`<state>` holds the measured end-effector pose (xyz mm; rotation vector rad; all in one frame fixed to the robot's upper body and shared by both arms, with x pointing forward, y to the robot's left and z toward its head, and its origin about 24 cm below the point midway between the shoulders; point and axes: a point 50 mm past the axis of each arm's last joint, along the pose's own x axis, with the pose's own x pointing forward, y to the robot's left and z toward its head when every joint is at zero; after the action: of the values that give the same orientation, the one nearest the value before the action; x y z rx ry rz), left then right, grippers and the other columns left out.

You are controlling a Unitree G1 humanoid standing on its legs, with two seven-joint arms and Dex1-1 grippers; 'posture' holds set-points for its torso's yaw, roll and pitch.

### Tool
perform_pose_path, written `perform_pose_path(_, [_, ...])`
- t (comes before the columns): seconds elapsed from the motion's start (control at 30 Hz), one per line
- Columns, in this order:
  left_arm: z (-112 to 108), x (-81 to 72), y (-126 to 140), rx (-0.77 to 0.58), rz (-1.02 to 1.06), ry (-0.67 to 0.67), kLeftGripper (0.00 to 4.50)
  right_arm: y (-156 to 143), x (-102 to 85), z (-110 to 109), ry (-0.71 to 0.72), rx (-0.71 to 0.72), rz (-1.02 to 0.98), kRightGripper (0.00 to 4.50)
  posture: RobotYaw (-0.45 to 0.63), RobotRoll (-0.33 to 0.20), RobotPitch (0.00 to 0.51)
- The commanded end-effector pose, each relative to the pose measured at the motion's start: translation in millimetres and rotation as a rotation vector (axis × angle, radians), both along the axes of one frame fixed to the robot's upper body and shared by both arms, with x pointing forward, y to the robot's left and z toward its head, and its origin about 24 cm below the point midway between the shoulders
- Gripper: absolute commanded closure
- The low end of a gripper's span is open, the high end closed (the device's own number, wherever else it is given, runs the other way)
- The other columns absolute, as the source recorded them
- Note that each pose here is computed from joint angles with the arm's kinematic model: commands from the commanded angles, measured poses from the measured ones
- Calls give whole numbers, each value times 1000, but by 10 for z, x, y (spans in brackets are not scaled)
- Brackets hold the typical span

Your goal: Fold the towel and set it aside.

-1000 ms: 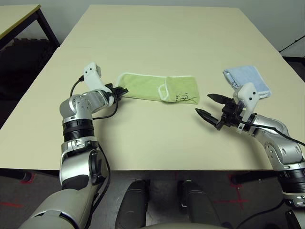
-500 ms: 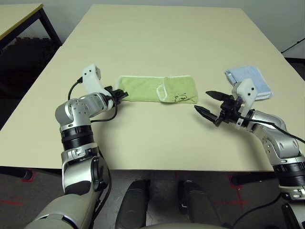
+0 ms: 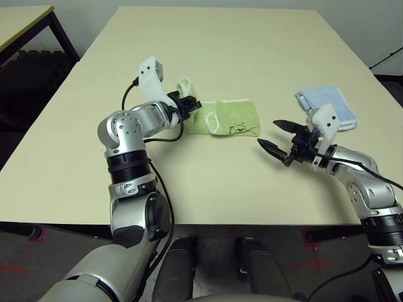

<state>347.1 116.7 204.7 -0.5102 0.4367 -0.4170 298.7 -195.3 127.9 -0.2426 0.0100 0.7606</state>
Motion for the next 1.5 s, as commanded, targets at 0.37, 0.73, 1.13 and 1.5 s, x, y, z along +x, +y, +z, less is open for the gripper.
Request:
perform_pose_path(0.37, [241, -131, -318, -13, -129, -15, 4471, -81, -3, -48, 1, -10, -45, 0, 78, 0, 114])
perform_pose_path(0.73, [69, -132, -463, -12, -169, 54, 4471, -182, -2, -11, -32, 40, -164, 0, 34, 0, 130])
perform_pose_path(1.13, [-140, -57, -515, 50, -170, 92, 4471, -173, -118, -14, 36, 221, -227, 0, -16, 0, 145])
perform_pose_path(1.5, [-113, -22, -705, 49, -212, 82, 4471, -122, -163, -57, 46, 225, -238, 0, -51, 0, 147])
